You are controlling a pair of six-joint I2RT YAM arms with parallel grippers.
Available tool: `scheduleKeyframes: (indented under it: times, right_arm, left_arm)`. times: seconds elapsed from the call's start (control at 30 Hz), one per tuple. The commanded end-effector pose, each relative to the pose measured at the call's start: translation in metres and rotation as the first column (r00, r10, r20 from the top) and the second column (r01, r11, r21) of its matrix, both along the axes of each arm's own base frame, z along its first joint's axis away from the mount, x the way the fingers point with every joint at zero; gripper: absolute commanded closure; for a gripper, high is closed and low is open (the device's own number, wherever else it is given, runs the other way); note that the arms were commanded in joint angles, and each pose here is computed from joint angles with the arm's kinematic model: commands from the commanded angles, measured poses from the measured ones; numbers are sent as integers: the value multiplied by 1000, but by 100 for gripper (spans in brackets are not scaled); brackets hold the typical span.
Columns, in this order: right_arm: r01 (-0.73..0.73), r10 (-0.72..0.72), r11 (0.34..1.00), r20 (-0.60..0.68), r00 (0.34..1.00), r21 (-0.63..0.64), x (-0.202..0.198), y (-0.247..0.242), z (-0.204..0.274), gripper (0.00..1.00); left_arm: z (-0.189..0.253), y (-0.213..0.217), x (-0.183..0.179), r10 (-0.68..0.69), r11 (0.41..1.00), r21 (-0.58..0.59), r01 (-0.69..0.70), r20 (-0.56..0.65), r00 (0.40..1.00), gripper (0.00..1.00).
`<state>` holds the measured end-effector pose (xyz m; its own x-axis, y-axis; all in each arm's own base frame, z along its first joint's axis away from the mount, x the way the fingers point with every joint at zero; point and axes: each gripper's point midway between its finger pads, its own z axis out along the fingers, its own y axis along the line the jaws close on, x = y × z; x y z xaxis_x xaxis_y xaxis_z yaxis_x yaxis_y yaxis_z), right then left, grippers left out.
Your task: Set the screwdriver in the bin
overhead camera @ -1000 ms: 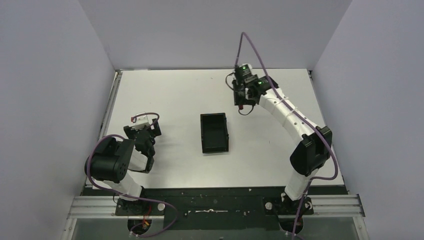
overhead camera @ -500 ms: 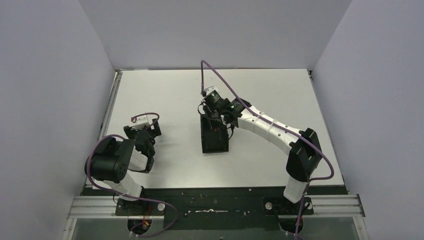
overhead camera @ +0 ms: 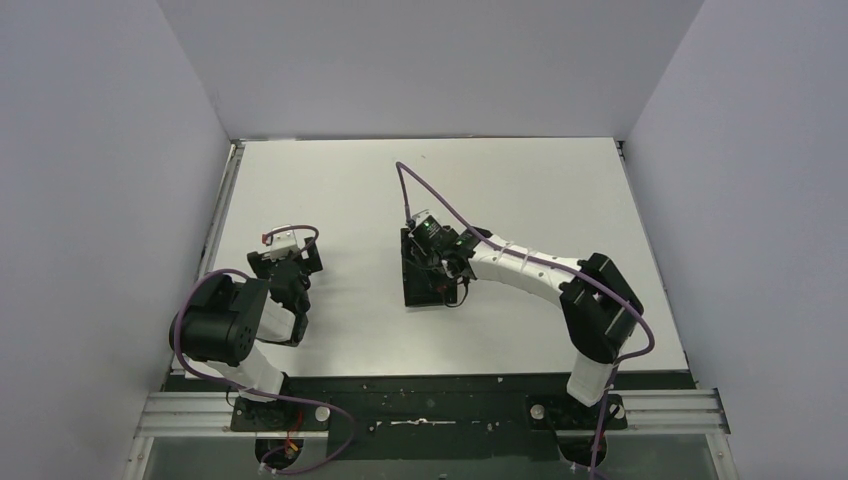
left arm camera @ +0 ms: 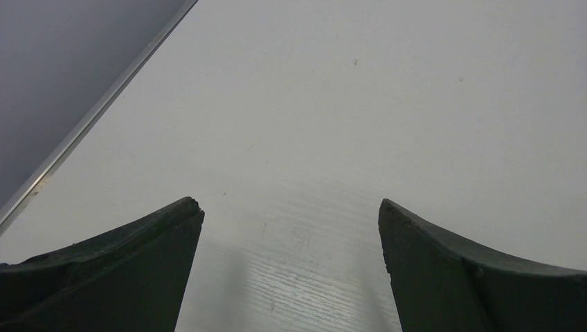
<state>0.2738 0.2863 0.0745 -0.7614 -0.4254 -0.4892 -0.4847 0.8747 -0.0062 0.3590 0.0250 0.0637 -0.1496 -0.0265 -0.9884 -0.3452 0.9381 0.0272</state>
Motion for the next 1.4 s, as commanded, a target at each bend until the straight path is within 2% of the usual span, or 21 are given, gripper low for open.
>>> scheduleKeyframes:
  times: [0.0, 0.17, 0.27, 0.4, 0.53, 0.6, 0.73, 0.83, 1.0, 1.17, 1.27, 1.37]
  right_arm:
    - [3, -5, 999, 86, 996, 32, 15, 10, 6, 84]
    - [25, -26, 1000, 93, 995, 12, 21, 10, 0, 58]
    - [25, -27, 999, 101, 995, 19, 24, 14, 7, 51]
    - [50, -51, 999, 152, 987, 13, 34, 14, 34, 50]
    - [123, -127, 992, 265, 956, 31, 52, 6, 86, 50]
    - [162, -169, 986, 320, 932, 49, 60, -1, 109, 45]
    - [261, -265, 963, 354, 897, 62, 73, -35, 129, 24]
    - [348, -344, 936, 340, 875, 52, 83, -81, 130, 2]
    - [418, -385, 908, 411, 827, 8, 94, -160, 144, 0]
    - [552, -534, 829, 426, 730, 93, 101, -246, 158, 0]
    - [592, -589, 794, 421, 690, 141, 101, -271, 163, 0]
    - [635, -625, 760, 421, 658, 137, 100, -287, 161, 0]
  left_arm:
    - [15, 0, 6, -1, 1000, -8, 1, 55, 999, 3]
    - [15, -1, 6, -1, 1000, -8, 2, 56, 998, 3]
    - [15, 0, 6, -1, 1000, -8, 1, 55, 998, 3]
    - [15, 0, 6, -1, 1000, -8, 1, 55, 998, 3]
    - [15, 0, 6, 0, 1000, -8, 0, 56, 998, 3]
    - [16, 0, 6, 0, 1000, -8, 0, 56, 998, 3]
    - [15, -1, 6, -2, 1000, -8, 2, 54, 999, 3]
    - [15, 0, 6, -1, 1000, -8, 1, 54, 999, 3]
    - [15, 0, 6, -1, 1000, -8, 1, 56, 998, 3]
    - [16, 0, 6, 0, 1000, -8, 1, 57, 998, 3]
    - [15, 0, 6, -2, 1000, -8, 2, 55, 998, 3]
    - [15, 0, 6, 0, 1000, -8, 1, 55, 999, 3]
